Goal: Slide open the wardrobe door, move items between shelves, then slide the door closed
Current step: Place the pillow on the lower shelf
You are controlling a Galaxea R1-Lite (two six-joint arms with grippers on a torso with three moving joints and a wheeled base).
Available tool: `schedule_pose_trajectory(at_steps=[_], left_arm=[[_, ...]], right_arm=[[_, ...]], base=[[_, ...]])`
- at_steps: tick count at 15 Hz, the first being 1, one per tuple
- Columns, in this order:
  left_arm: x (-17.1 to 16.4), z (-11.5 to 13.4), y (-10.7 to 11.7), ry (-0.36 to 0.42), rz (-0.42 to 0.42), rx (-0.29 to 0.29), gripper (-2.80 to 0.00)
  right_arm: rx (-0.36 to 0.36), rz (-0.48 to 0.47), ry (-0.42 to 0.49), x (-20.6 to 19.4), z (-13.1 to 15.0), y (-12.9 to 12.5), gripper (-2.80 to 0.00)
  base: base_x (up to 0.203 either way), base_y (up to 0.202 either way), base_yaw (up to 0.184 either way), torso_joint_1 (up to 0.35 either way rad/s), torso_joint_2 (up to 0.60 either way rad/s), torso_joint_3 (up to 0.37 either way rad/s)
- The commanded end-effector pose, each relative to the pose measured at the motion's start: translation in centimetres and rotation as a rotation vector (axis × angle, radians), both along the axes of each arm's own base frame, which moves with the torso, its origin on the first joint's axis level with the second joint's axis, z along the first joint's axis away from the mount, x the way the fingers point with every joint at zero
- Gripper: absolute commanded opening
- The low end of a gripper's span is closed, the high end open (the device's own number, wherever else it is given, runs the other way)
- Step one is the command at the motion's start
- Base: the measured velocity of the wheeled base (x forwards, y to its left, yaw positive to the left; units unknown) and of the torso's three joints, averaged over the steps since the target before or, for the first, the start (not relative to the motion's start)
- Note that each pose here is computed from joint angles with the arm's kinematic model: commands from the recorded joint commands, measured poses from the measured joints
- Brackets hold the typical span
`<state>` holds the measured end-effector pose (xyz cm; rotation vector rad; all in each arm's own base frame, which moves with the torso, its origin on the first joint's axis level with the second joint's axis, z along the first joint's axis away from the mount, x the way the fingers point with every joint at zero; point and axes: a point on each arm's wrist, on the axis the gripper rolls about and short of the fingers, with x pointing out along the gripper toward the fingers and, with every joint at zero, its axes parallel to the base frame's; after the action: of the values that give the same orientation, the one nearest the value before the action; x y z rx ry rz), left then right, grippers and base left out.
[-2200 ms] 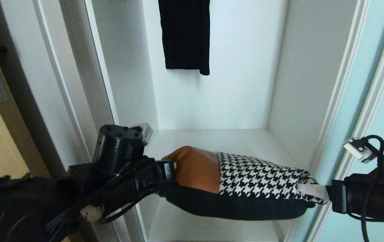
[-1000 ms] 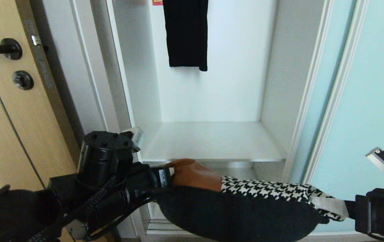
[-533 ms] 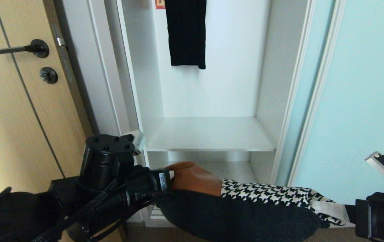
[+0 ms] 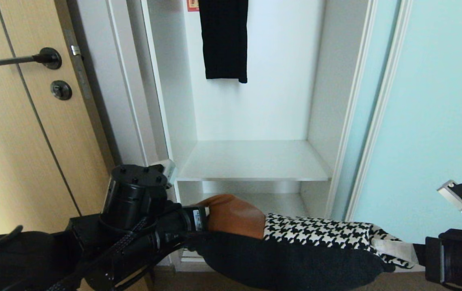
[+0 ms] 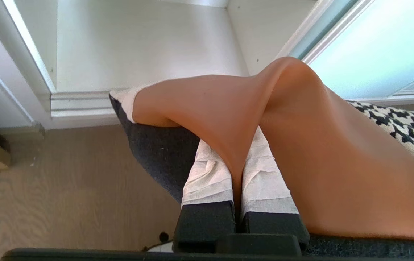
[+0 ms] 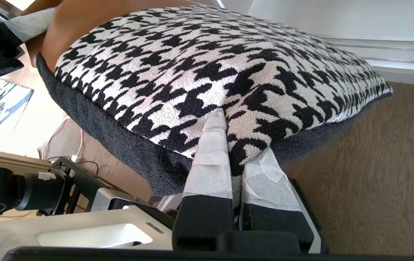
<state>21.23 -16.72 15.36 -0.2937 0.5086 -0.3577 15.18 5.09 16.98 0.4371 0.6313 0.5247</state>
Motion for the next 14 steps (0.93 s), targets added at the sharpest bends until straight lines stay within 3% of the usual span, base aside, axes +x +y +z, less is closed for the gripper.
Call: schedule_pose_trajectory(at_steps=[1,10,14], left_arm=[[-0.1,0.3,0.0,-0.003,0.003,-0.009,-2.80],[0.8,-0.2,0.3,0.020,0.026,0.008,-2.80],[2.1,-1.8,0.6,0.061,0.059,0.034,-2.80]], right_arm=[[0.001,0.002,0.008,0.1,-0.1,0.0,-2.80],[-0.005,0.001,0.028,1.1,-0.4,0.3,-2.80],[-0.012,-0.011,0.062,3.1,-0.6,0.7,-2.80]], base=[[0.000,0.000,0.000,0.000,0.00,0.000],[0.000,0.000,0.000,0.002,0.00,-0.146],[0.000,0.000,0.000,0.002,0.00,-0.195]])
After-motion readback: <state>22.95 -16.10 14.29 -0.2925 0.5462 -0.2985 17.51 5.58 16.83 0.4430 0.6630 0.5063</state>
